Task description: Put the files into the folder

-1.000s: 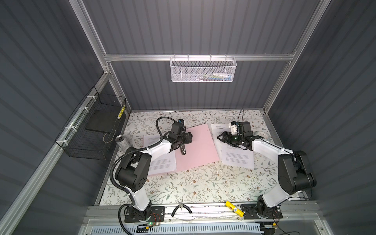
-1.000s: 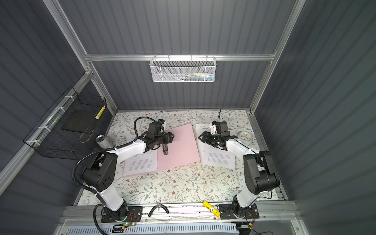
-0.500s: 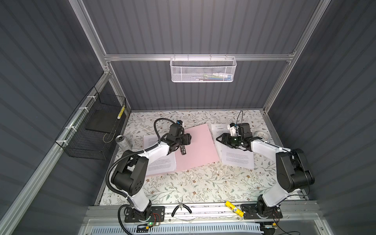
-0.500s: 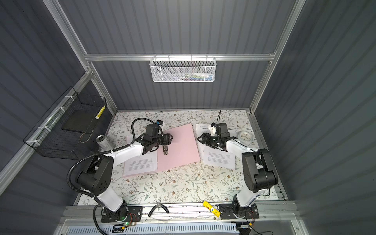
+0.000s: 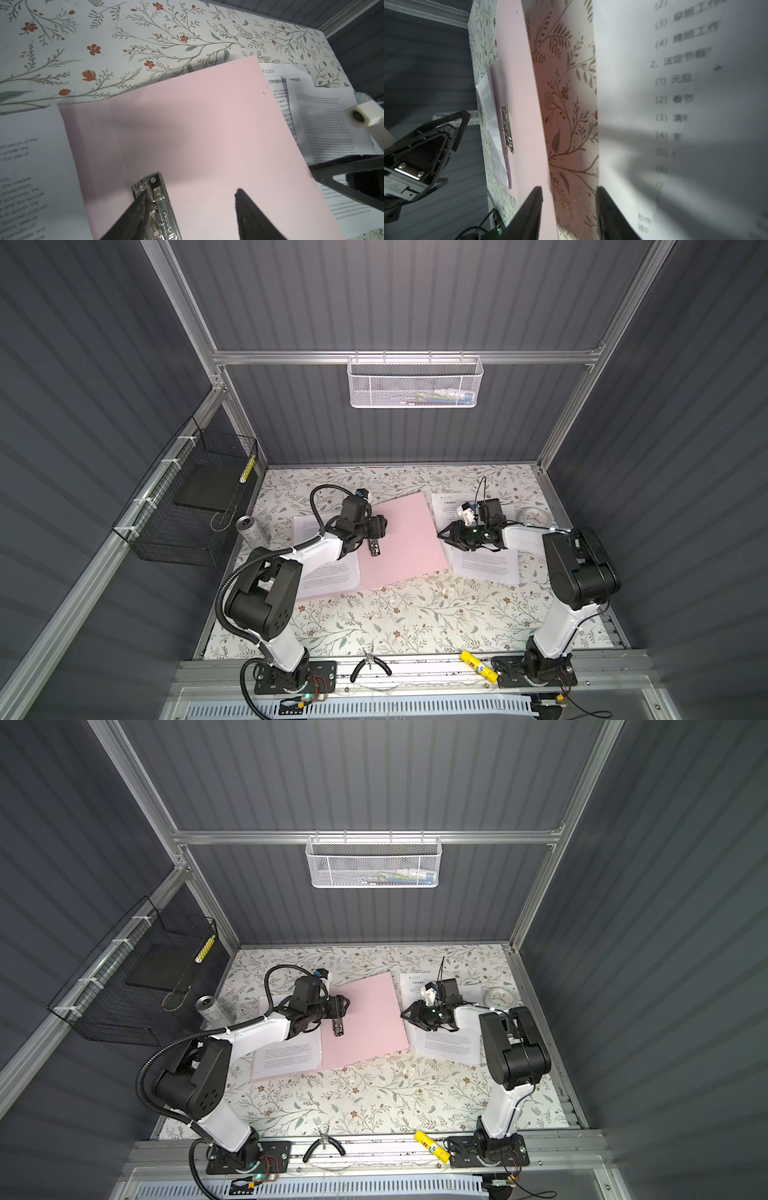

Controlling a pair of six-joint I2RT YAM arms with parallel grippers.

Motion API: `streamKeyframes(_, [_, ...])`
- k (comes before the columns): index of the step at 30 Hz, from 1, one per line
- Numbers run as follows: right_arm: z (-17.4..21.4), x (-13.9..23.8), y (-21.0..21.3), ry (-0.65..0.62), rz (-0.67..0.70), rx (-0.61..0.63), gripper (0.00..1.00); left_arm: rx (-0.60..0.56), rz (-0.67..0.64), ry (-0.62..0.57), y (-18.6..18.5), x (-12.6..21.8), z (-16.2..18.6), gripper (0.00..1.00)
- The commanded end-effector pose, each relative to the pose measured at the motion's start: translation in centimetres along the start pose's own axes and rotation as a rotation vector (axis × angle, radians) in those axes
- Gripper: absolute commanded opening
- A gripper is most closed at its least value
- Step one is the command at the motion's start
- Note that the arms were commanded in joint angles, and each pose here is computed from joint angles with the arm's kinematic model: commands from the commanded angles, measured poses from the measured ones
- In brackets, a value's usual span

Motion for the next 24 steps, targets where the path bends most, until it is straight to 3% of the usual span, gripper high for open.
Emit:
streamKeyframes(1, [-0.6,-0.5,1.7,0.023,-0.085,0.020,0.44,0.020,0.029,-0.039,-0.2,0.7,-0.7,0.66])
streamKeyframes(9, [-0.3,-1.3,1.7,0.069,-0.120,0.002,0.41,0.048,0.053,-0.044,0.1,0.5,-0.5,0.66])
streamKeyframes(20, [0.9,-1.5,1.2,0.108,-0.150,-0.032,0.23,0.063,0.054,-0.035,0.3,0.3,-0.2,0.66])
streamKeyframes(24, [1.5,-1.0,1.0,0.103,-0.144,-0.047,0.22,0.066,0.059,-0.032,0.3,0.2,0.2,0.66])
Point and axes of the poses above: each gripper's point midway between its finger pads, its own x axis back along the fingers, its own y axis along the line the jaws close on, z = x × y, the point moved 4 cm from there along x, back along the fingers, and after that the axes turned 13 degrees about -x, right-handed, at the moved point
